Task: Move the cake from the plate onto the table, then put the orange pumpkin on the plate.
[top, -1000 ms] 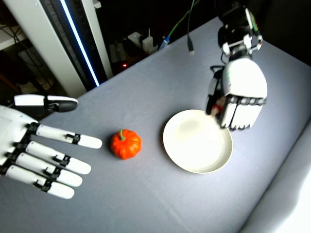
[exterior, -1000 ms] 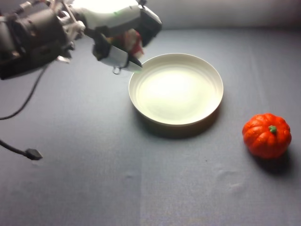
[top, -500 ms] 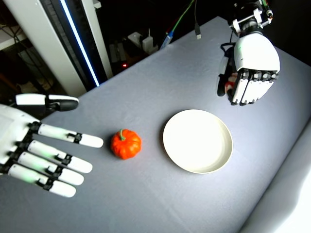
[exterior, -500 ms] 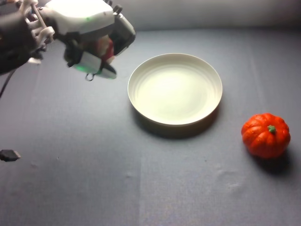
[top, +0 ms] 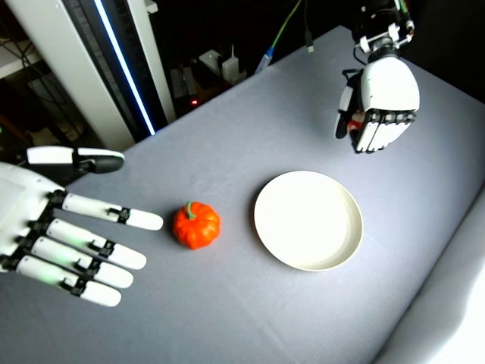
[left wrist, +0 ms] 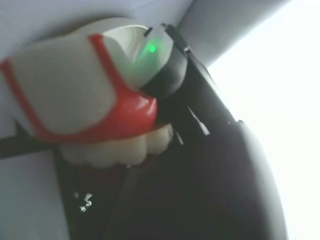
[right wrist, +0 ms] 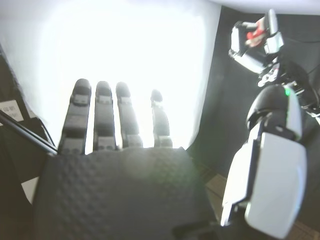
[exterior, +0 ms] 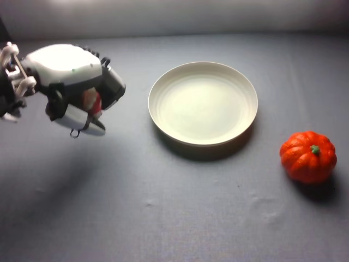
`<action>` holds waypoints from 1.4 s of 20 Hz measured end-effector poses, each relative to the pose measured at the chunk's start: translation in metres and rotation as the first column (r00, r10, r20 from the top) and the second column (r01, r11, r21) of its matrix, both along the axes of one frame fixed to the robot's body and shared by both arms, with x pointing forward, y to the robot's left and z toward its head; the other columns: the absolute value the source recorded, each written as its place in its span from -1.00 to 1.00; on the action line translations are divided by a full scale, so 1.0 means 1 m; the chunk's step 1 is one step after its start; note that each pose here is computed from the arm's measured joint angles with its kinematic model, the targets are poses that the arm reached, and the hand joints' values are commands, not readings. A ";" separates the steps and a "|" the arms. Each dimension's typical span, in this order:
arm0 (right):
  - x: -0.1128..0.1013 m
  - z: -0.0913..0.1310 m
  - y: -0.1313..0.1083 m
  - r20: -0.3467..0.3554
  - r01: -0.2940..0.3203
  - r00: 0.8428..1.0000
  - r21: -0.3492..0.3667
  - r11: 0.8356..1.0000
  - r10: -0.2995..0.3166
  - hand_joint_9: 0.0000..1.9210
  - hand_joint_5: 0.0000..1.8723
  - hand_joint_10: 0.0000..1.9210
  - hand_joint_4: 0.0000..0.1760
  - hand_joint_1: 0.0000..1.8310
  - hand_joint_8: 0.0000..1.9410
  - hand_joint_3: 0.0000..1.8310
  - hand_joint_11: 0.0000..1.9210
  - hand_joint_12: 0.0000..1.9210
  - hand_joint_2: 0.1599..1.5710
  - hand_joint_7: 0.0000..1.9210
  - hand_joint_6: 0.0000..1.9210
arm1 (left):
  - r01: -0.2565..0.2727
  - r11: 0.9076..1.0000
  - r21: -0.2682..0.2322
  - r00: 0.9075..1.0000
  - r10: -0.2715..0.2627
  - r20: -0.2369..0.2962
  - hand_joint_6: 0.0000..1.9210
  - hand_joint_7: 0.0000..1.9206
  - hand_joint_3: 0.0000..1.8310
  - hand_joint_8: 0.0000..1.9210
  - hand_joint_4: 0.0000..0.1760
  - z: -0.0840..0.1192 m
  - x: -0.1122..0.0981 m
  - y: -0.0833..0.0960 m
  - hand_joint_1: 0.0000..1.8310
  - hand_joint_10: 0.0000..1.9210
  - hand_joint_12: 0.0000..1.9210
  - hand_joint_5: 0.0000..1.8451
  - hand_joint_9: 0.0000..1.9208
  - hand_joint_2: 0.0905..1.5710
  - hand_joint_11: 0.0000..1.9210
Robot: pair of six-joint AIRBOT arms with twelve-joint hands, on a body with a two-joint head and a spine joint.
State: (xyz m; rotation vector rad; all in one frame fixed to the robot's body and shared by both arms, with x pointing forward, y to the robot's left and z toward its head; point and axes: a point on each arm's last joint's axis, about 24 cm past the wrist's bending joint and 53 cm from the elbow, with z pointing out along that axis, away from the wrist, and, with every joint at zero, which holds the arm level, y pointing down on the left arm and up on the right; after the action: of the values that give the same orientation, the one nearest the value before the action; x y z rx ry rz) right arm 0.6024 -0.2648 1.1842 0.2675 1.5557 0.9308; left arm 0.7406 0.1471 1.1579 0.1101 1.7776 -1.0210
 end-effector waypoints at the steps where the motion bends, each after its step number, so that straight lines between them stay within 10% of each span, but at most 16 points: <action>1: 0.000 0.000 0.000 0.001 0.001 1.000 0.001 1.000 -0.001 -1.00 -1.00 -1.00 1.00 -0.64 -1.00 -1.00 -1.00 -1.00 -0.07 -1.00 -1.00 | -0.006 1.000 0.007 1.000 0.006 -0.017 1.00 0.15 -0.99 1.00 -1.00 -0.007 -0.003 0.004 0.50 1.00 1.00 -0.05 0.26 0.40 0.37; 9: -0.001 -0.001 0.001 -0.004 0.001 1.000 0.005 1.000 -0.001 -1.00 -1.00 -1.00 1.00 -0.64 -1.00 -1.00 -1.00 -1.00 -0.10 -1.00 -1.00 | -0.034 0.997 0.068 0.992 0.041 -0.116 0.99 0.15 -1.00 1.00 -1.00 -0.054 -0.020 0.031 0.49 1.00 1.00 -0.10 0.28 0.36 0.39; 10: -0.001 -0.001 0.001 -0.004 -0.001 1.000 0.005 1.000 0.001 -1.00 -1.00 -1.00 1.00 -0.66 -1.00 -1.00 -1.00 -1.00 -0.10 -1.00 -1.00 | -0.040 0.997 0.067 0.992 0.048 -0.120 0.33 0.00 -0.97 1.00 -1.00 -0.055 -0.019 0.033 0.25 1.00 1.00 -0.09 0.16 0.44 0.25; 14: -0.001 -0.001 0.001 -0.005 0.001 1.000 0.006 1.000 -0.001 -1.00 -1.00 -1.00 1.00 -0.62 -1.00 -0.99 -1.00 -1.00 -0.07 -1.00 -1.00 | -0.051 0.997 0.062 0.991 0.058 -0.121 0.20 -0.19 -1.00 0.91 -1.00 -0.053 -0.018 0.037 0.25 1.00 1.00 -0.05 -0.03 0.43 0.08; 16: -0.001 -0.001 0.001 -0.004 0.000 1.000 0.005 1.000 0.000 -1.00 -1.00 -1.00 1.00 -0.64 -1.00 -1.00 -1.00 -1.00 -0.08 -1.00 -1.00 | -0.055 0.997 0.058 0.990 0.062 -0.129 -0.01 -0.47 -1.00 0.18 -1.00 -0.055 -0.019 0.038 0.26 0.78 1.00 -0.45 -0.37 0.18 -0.36; 21: -0.001 -0.002 0.002 -0.006 -0.001 1.000 0.006 1.000 0.001 -1.00 -1.00 -1.00 1.00 -0.63 -1.00 -0.99 -1.00 -1.00 -0.06 -1.00 -1.00 | -0.066 0.996 0.067 0.988 0.075 -0.136 -0.88 -0.52 -1.00 -0.86 -1.00 -0.058 -0.019 0.045 0.26 -0.38 0.59 -0.45 -0.69 0.05 -0.97; 28: -0.001 -0.002 0.001 -0.005 0.000 1.000 0.007 1.000 0.000 -1.00 -1.00 -1.00 1.00 -0.65 -1.00 -1.00 -1.00 -1.00 -0.07 -1.00 -1.00 | -0.074 0.995 0.065 0.985 0.083 -0.149 -1.00 -0.99 -1.00 -1.00 -1.00 -0.060 -0.022 0.048 0.20 -0.97 -0.14 -0.87 -0.98 0.00 -1.00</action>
State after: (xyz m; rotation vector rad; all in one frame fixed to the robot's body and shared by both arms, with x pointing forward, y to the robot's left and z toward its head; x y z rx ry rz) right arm 0.6016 -0.2633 1.1824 0.2749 1.5576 0.9361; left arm 0.7187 0.1948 1.0980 -0.0013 1.9352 -0.9415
